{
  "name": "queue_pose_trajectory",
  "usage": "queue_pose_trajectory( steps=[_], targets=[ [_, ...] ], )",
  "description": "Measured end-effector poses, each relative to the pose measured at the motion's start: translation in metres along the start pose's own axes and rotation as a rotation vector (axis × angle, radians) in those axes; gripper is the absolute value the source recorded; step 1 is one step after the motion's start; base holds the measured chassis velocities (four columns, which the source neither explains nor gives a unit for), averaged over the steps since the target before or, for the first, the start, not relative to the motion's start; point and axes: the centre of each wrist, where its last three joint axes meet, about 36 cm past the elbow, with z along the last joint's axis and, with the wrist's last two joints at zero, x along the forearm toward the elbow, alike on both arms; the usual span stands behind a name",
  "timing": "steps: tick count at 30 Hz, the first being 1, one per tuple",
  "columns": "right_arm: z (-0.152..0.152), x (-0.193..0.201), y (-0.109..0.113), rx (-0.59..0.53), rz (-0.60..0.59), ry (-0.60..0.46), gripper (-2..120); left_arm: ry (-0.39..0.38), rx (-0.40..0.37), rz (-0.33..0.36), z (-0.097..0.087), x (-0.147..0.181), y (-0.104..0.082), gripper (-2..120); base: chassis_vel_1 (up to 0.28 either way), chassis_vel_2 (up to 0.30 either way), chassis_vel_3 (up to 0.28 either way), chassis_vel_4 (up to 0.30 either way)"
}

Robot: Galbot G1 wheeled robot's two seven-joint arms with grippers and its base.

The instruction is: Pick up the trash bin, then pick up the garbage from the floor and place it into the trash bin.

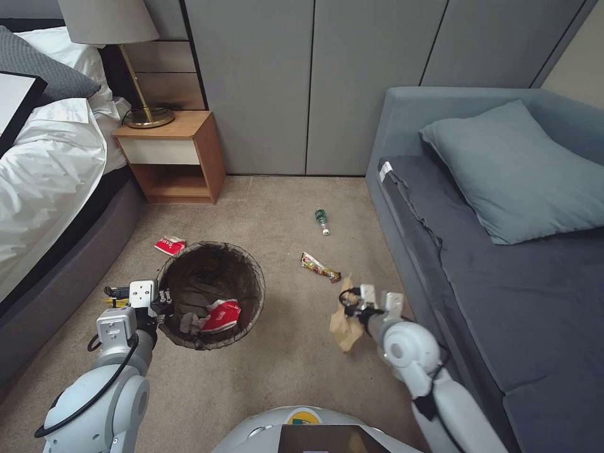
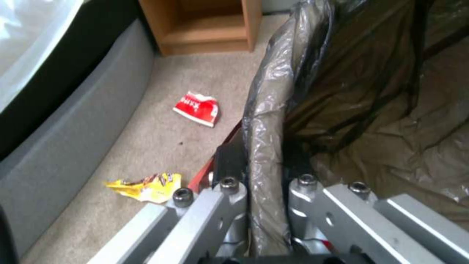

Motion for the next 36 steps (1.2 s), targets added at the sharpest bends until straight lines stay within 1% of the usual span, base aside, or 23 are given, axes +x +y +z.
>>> queue_pose_trajectory(
  steps=[2,3,4,5,6,8,9,10,13,16,18,19,21,22,23,27,28,30,31,33,34,36],
  targets=[
    [-0.014,0.022,0.006,0.005,-0.03,-0.049,0,-0.001,-0.003,0.001,0.0,0.001,-0.001,4,0.0,0.0,0.0,0.0],
    [-0.014,0.022,0.006,0.005,-0.03,-0.049,0,-0.001,-0.003,0.001,0.0,0.001,-0.001,4,0.0,0.0,0.0,0.0],
    [-0.03,0.051,0.012,0.018,-0.063,-0.104,0,-0.001,-0.006,0.002,-0.001,0.003,-0.002,4,0.0,0.0,0.0,0.0],
    [-0.042,0.072,0.018,0.033,-0.09,-0.139,0,0.0,-0.008,0.002,0.0,0.003,-0.002,4,0.0,0.0,0.0,0.0],
    [-0.042,0.072,0.018,0.033,-0.09,-0.139,0,0.0,-0.008,0.002,0.0,0.003,-0.002,4,0.0,0.0,0.0,0.0],
    [-0.055,0.093,0.024,0.06,-0.129,-0.174,0,0.0,-0.011,0.0,0.0,0.003,-0.002,4,0.0,0.0,0.0,0.0],
    [-0.065,0.11,0.031,0.079,-0.176,-0.198,0,0.0,-0.012,0.0,0.0,0.003,-0.002,4,0.0,0.0,0.0,0.0],
    [-0.065,0.11,0.031,0.079,-0.176,-0.198,0,0.0,-0.012,0.0,0.0,0.003,-0.002,4,0.0,0.0,0.0,0.0],
    [-0.084,0.141,0.047,0.125,-0.282,-0.244,0,0.003,-0.013,-0.001,0.0,0.002,-0.003,4,0.0,0.0,0.0,0.0],
    [-0.089,0.146,0.049,0.138,-0.312,-0.245,0,0.004,-0.011,0.0,0.001,0.002,-0.003,4,0.0,0.0,0.0,0.0],
    [-0.1,0.15,0.051,0.161,-0.359,-0.256,0,0.006,-0.01,-0.001,0.001,0.0,-0.003,4,0.0,0.0,0.0,0.0],
    [-0.1,0.15,0.051,0.161,-0.359,-0.256,0,0.006,-0.01,-0.001,0.001,0.0,-0.003,4,0.0,0.0,0.0,0.0],
    [-0.112,0.153,0.055,0.183,-0.414,-0.278,0,0.006,-0.01,-0.001,0.002,-0.001,-0.004,4,0.0,0.0,0.0,0.0],
    [-0.122,0.156,0.059,0.199,-0.461,-0.287,0,0.006,-0.01,-0.001,0.002,-0.002,-0.004,4,0.0,0.0,0.0,0.0],
    [-0.122,0.156,0.059,0.199,-0.461,-0.287,0,0.006,-0.01,-0.001,0.002,-0.002,-0.004,4,0.0,0.0,0.0,0.0],
    [-0.15,0.166,0.074,0.251,-0.599,-0.309,0,0.008,-0.007,-0.002,0.003,-0.004,-0.006,4,0.0,0.0,0.0,0.0],
    [-0.15,0.166,0.074,0.251,-0.599,-0.309,0,0.008,-0.007,-0.002,0.003,-0.004,-0.006,4,0.0,0.0,0.0,0.0],
    [-0.163,0.172,0.085,0.276,-0.671,-0.314,0,0.01,-0.007,-0.004,0.003,-0.006,-0.006,4,0.0,0.0,0.0,0.0],
    [-0.163,0.172,0.085,0.276,-0.671,-0.314,0,0.01,-0.007,-0.004,0.003,-0.006,-0.006,4,0.0,0.0,0.0,0.0],
    [-0.177,0.169,0.097,0.298,-0.716,-0.305,0,0.011,-0.006,-0.006,0.004,-0.008,-0.006,4,0.0,0.0,0.0,0.0],
    [-0.177,0.169,0.097,0.298,-0.716,-0.305,0,0.011,-0.006,-0.006,0.004,-0.008,-0.006,4,0.0,0.0,0.0,0.0],
    [-0.191,0.155,0.112,0.312,-0.747,-0.265,0,0.011,-0.003,-0.01,0.005,-0.011,-0.006,4,0.0,0.0,0.0,0.0]
  ],
)
